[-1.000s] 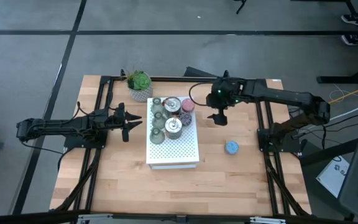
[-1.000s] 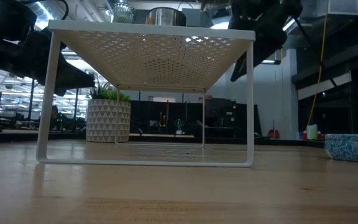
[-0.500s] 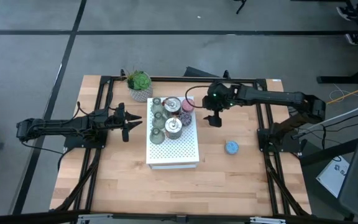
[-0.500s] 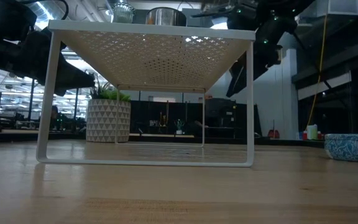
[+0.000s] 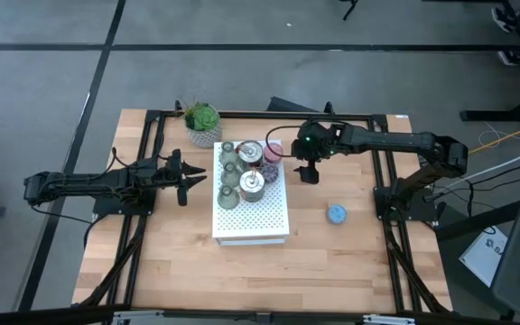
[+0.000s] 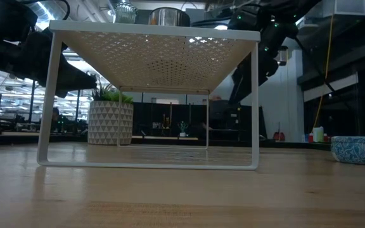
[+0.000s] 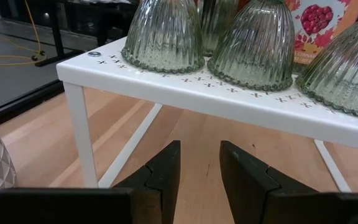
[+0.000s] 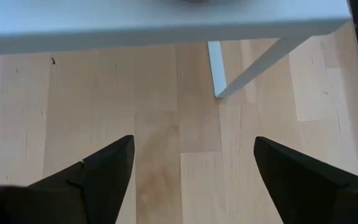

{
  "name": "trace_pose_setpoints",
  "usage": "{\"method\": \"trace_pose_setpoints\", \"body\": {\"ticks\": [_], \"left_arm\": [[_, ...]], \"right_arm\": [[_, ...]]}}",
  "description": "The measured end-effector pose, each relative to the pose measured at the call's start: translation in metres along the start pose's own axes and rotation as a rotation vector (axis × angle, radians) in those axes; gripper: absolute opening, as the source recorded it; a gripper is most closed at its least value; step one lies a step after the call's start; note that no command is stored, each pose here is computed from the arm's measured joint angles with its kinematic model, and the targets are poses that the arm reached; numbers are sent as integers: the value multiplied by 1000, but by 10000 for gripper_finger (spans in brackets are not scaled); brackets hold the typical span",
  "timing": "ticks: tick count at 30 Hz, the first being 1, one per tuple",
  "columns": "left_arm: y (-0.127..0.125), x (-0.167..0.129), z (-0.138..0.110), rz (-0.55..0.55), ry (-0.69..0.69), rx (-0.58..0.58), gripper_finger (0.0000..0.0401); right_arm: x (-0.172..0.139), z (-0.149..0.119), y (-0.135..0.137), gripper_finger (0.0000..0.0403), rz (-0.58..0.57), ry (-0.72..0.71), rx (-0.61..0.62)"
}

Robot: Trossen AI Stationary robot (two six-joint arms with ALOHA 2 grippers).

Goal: Pick & Place candle stick holders
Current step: Align the red patterned scented candle with the black patterned scented candle on the shelf

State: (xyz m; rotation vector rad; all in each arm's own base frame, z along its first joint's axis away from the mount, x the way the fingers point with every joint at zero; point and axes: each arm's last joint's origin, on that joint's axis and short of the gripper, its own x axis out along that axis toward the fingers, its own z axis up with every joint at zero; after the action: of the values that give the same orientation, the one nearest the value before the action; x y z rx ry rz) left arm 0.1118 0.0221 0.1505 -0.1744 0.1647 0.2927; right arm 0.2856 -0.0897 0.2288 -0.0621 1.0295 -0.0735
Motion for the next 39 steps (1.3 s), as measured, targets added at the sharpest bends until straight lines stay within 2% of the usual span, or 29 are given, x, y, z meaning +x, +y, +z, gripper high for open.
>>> {"method": "trace_pose_setpoints", "body": {"ticks": [5, 11, 16, 19, 24, 28, 31, 35, 39], "left_arm": [[0, 0, 0, 0, 0, 0, 107], [0, 0, 0, 0, 0, 0, 107], [0, 0, 0, 0, 0, 0, 107], [0, 0, 0, 0, 0, 0, 107], [0, 0, 0, 0, 0, 0, 107], [0, 0, 0, 0, 0, 0, 107], [0, 0, 0, 0, 0, 0, 107], [0, 0, 0, 0, 0, 0, 107], [0, 0, 0, 0, 0, 0, 107]], "right_arm": [[0, 1, 0, 328, 5, -7, 59], [0, 0, -1, 328, -19, 4, 191], [0, -2, 2, 314, -8, 34, 153], [0, -2, 5, 281, -3, 36, 129], [-1, -4, 6, 196, 1, 52, 125], [-6, -6, 6, 124, 15, 115, 106], [-11, -8, 7, 85, 32, 173, 55], [-19, -5, 3, 68, 37, 204, 45], [-24, -6, -4, 67, -9, 238, 57]]}}
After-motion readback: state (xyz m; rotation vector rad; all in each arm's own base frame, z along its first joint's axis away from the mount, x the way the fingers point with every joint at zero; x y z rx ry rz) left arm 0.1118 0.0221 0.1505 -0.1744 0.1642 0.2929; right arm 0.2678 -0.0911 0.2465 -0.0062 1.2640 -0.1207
